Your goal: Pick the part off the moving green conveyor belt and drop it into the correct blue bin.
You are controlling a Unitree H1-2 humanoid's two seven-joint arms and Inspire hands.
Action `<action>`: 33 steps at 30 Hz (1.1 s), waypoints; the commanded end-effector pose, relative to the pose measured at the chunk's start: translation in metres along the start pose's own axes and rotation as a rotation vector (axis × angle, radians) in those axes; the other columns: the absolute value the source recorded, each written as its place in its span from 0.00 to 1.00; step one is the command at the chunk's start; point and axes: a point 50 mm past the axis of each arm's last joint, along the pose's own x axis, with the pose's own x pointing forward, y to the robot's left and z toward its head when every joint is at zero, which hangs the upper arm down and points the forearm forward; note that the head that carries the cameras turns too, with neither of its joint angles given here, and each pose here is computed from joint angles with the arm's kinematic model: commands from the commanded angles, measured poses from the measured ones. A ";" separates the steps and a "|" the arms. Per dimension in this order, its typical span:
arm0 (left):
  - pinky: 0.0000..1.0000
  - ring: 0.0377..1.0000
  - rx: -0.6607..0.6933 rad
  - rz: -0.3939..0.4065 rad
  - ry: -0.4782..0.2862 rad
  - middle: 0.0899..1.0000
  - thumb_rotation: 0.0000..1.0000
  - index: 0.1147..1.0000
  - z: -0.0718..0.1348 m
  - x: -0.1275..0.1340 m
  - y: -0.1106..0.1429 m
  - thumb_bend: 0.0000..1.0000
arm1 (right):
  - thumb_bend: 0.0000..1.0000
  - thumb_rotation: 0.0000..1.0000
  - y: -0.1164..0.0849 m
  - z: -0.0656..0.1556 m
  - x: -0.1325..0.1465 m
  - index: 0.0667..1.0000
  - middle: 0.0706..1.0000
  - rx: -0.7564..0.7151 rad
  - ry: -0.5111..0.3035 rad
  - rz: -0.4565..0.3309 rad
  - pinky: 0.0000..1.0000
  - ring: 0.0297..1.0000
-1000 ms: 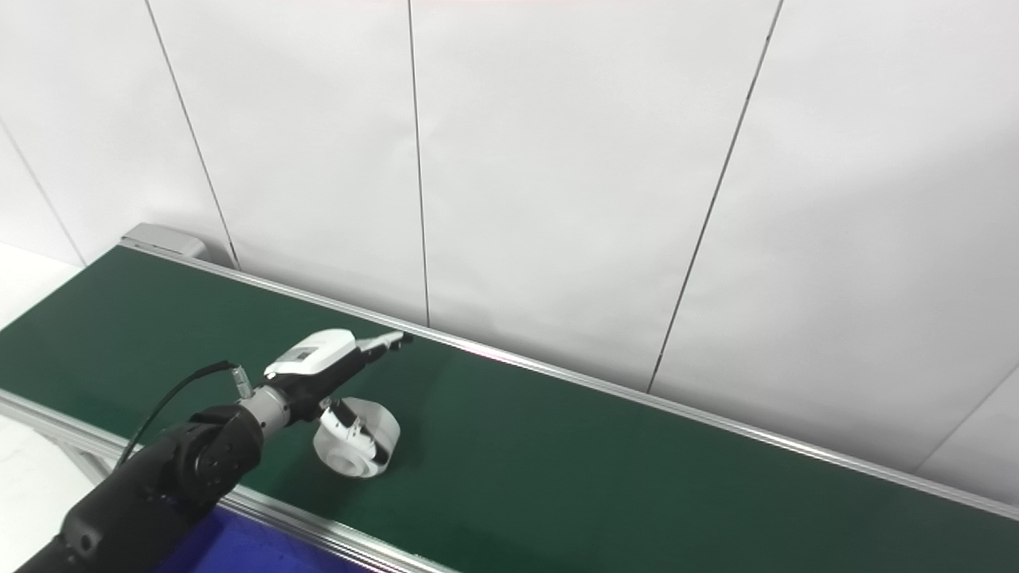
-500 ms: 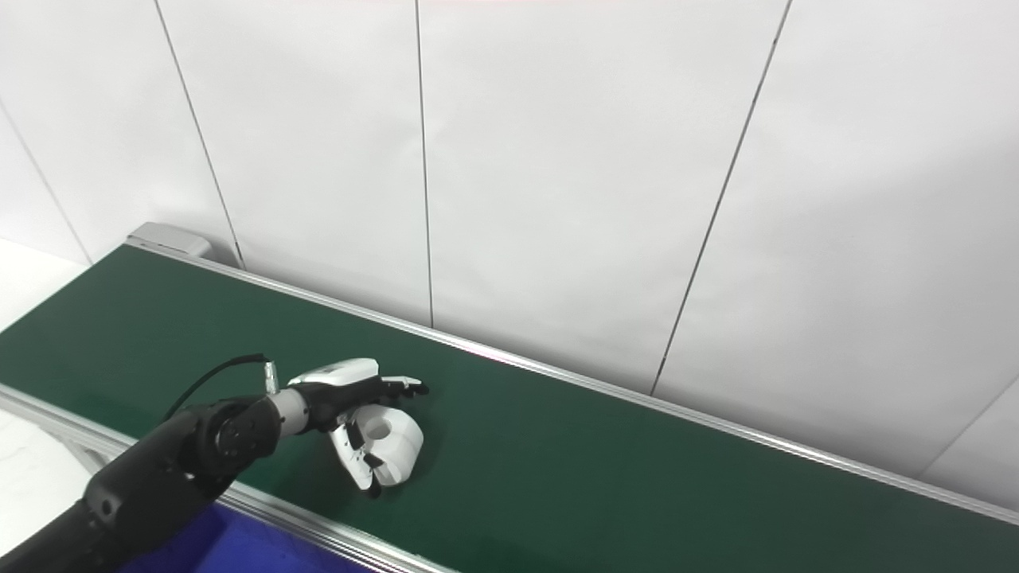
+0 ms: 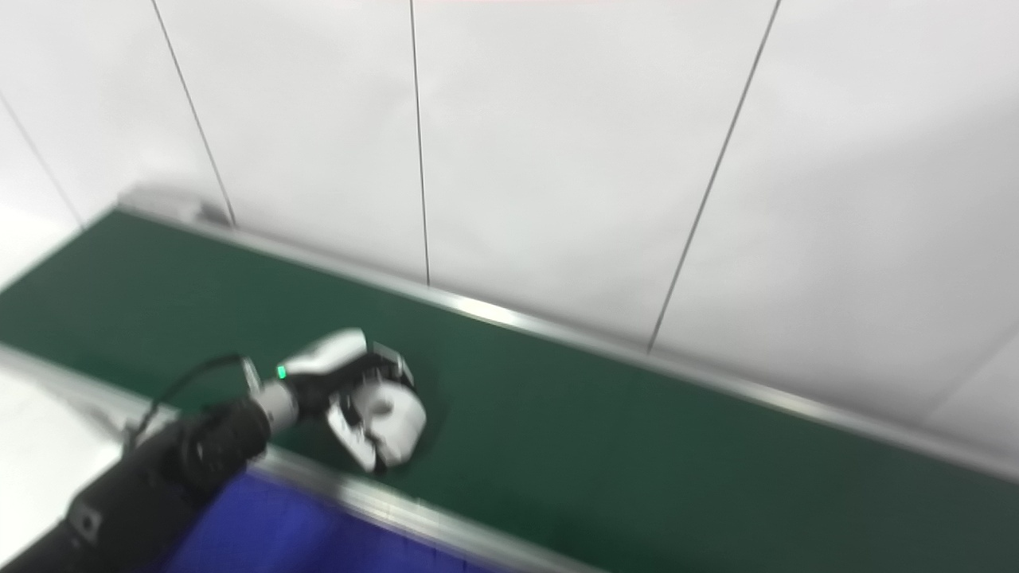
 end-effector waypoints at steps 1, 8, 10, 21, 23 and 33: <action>0.37 0.36 0.001 0.078 -0.097 0.41 0.00 0.48 0.009 -0.010 0.018 0.49 | 0.75 0.56 0.006 0.019 0.002 1.00 0.92 0.031 -0.080 -0.007 0.92 0.87; 0.41 0.39 -0.095 0.149 -0.255 0.43 0.00 0.47 0.016 -0.053 0.017 0.50 | 0.79 0.56 0.005 0.036 0.000 0.99 0.89 0.024 -0.083 -0.008 0.85 0.83; 0.39 0.39 -0.115 0.161 -0.279 0.43 0.00 0.47 0.015 -0.061 0.015 0.50 | 0.80 0.55 0.003 0.040 0.001 0.97 0.88 0.026 -0.084 -0.008 0.83 0.82; 0.39 0.39 -0.163 0.161 -0.322 0.43 0.00 0.47 -0.003 -0.106 -0.018 0.50 | 0.86 0.53 0.002 0.053 0.009 0.93 0.84 0.008 -0.067 -0.013 0.76 0.79; 0.40 0.39 -0.171 0.154 -0.296 0.43 0.00 0.47 -0.009 -0.114 -0.023 0.50 | 0.85 0.53 0.003 0.053 0.011 0.93 0.84 0.009 -0.066 -0.013 0.78 0.79; 0.33 0.36 -0.199 0.120 -0.150 0.40 0.00 0.48 -0.041 -0.148 -0.059 0.50 | 0.86 0.54 0.005 0.054 0.013 0.93 0.84 0.000 -0.059 -0.024 0.76 0.78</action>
